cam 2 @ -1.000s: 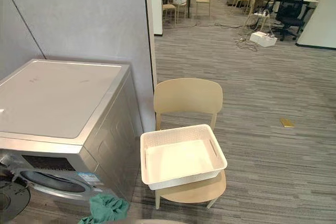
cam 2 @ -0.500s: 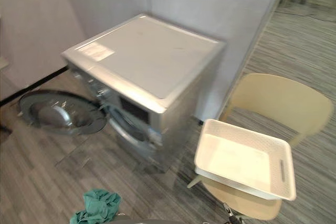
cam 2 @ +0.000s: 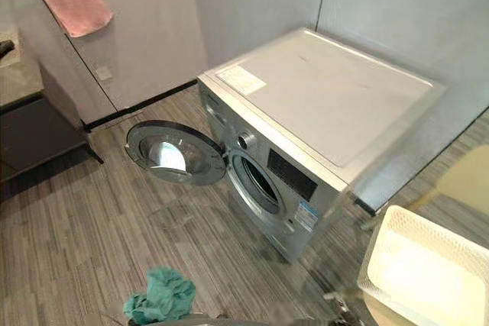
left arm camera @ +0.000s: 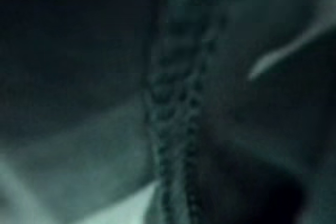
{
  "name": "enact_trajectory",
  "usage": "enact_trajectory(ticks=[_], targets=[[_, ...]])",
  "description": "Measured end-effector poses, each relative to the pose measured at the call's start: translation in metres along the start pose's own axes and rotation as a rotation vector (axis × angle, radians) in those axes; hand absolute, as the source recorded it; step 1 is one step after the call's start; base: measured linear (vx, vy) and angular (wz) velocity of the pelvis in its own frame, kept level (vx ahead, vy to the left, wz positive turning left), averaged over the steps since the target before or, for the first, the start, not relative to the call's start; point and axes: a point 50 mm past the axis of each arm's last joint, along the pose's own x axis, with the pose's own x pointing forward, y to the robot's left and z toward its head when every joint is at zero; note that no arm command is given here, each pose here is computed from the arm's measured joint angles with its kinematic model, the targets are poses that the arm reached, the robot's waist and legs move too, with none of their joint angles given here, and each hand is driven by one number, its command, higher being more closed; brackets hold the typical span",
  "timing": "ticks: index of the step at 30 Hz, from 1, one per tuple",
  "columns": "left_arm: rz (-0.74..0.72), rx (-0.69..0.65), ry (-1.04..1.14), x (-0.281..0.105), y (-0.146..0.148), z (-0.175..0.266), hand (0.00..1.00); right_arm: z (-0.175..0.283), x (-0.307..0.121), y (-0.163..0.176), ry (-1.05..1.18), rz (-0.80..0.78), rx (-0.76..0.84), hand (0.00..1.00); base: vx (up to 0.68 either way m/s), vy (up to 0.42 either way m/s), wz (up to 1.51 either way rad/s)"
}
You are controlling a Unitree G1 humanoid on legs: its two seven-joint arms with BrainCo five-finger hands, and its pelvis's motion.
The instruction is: Pick up the laundry basket with both hands and put the clothes into the washing machine.
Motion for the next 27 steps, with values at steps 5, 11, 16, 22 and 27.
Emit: enact_trajectory(ticks=[5, 11, 16, 22, 27], targets=[[-0.029, -0.005, -0.008, 0.002, -0.014, 0.006, 1.00, -0.009, -0.004, 0.005, -0.002, 0.027, 0.032, 0.00, 0.20, -0.017, 0.40], [-0.170, 0.020, -0.048, 0.000, -0.064, 0.022, 1.00, -0.011, -0.006, -0.012, 0.007, -0.024, 0.037, 0.00, 0.50, -0.145, 0.62], [-0.171, -0.032, -0.079, 0.001, -0.062, 0.032, 1.00, -0.020, -0.010, -0.038, 0.098, -0.065, -0.079, 0.00, 0.43, -0.043, -0.43], [-0.117, -0.064, -0.117, 0.000, -0.042, 0.032, 1.00, -0.012, -0.009, -0.025, 0.036, -0.052, -0.060, 0.00, 0.18, 0.258, -1.29], [-0.019, -0.094, 0.044, -0.008, -0.017, -0.021, 1.00, 0.031, -0.005, -0.016, -0.138, -0.006, -0.080, 0.00, 0.20, 0.580, -1.96]])
